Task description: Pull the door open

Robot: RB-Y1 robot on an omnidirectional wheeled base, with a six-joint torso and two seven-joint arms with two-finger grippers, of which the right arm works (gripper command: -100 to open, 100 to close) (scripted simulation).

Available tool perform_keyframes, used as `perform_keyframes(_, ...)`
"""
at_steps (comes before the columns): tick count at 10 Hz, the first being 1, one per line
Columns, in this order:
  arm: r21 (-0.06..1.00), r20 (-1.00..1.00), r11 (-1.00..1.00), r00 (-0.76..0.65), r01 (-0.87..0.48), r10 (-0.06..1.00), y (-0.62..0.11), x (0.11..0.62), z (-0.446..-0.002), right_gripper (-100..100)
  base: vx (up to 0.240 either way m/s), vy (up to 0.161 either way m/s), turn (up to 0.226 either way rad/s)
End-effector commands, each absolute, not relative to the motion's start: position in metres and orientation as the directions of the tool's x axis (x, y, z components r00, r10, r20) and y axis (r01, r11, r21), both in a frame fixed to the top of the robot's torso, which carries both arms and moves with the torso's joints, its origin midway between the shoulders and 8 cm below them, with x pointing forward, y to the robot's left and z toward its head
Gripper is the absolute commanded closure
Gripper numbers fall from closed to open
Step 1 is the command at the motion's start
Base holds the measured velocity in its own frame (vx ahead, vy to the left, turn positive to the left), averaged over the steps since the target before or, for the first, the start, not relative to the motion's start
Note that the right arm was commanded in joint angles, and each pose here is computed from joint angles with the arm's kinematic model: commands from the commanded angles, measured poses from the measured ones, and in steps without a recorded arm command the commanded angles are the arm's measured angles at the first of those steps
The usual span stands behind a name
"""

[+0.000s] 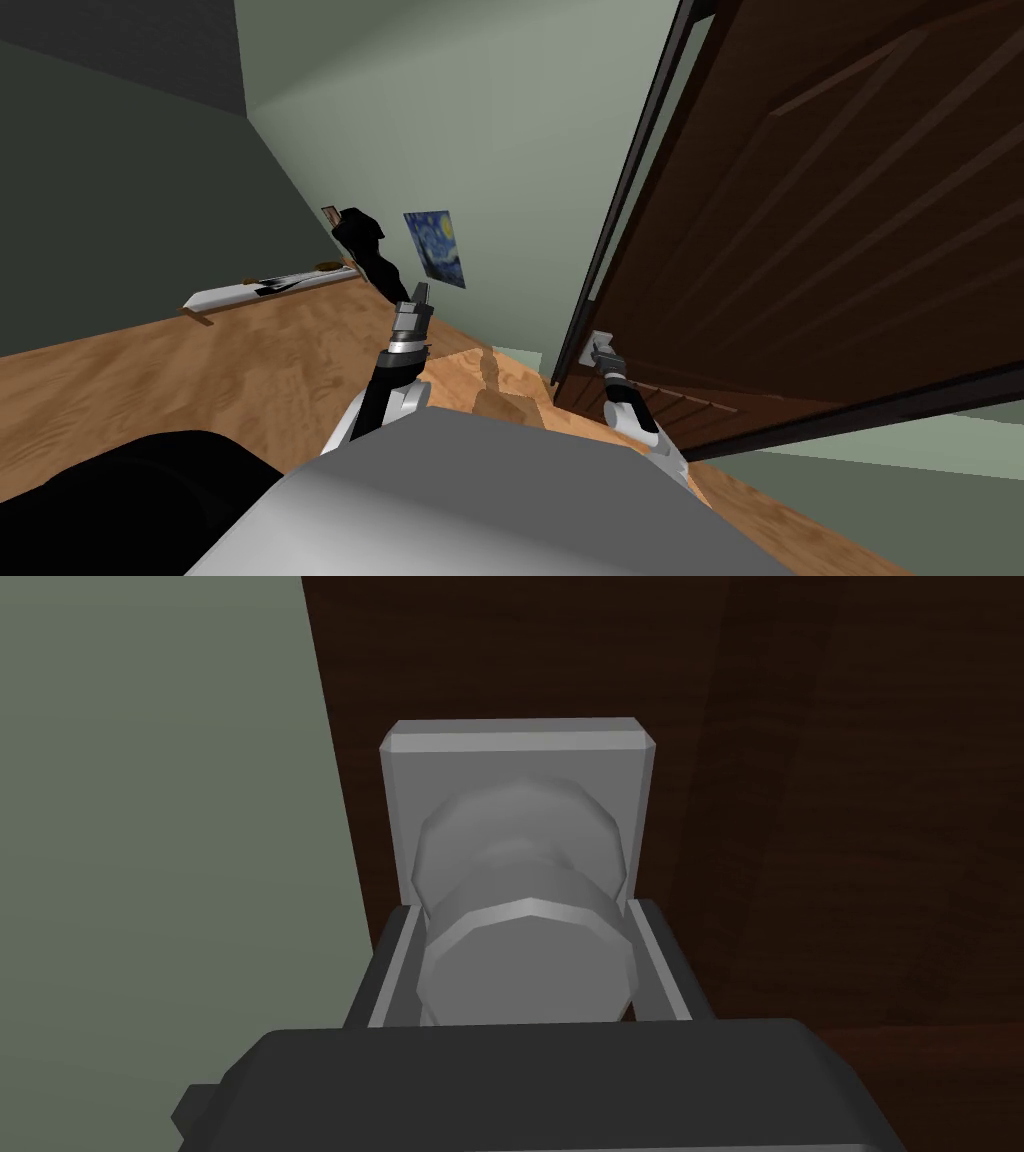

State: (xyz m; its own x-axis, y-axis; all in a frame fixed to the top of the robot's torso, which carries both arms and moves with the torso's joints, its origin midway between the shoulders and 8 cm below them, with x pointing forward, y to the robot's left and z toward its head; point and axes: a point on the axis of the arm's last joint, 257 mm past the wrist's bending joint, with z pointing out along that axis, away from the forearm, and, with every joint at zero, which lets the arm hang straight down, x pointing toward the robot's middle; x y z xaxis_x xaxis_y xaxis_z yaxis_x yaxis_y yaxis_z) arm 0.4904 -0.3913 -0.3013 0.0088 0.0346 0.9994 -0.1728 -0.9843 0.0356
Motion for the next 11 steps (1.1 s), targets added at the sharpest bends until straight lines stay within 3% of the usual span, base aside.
perform_keyframes(1, 0.032, 0.999, -0.987, 0.005, -0.159, 0.031, -0.391, 0.488, -0.300, 100, -0.116, -0.037, 0.127)
perform_keyframes(11, 0.004, 1.000, -0.997, 0.006, -0.077, 0.004, -0.388, 0.469, -0.298, 100, -0.202, -0.074, 0.139)
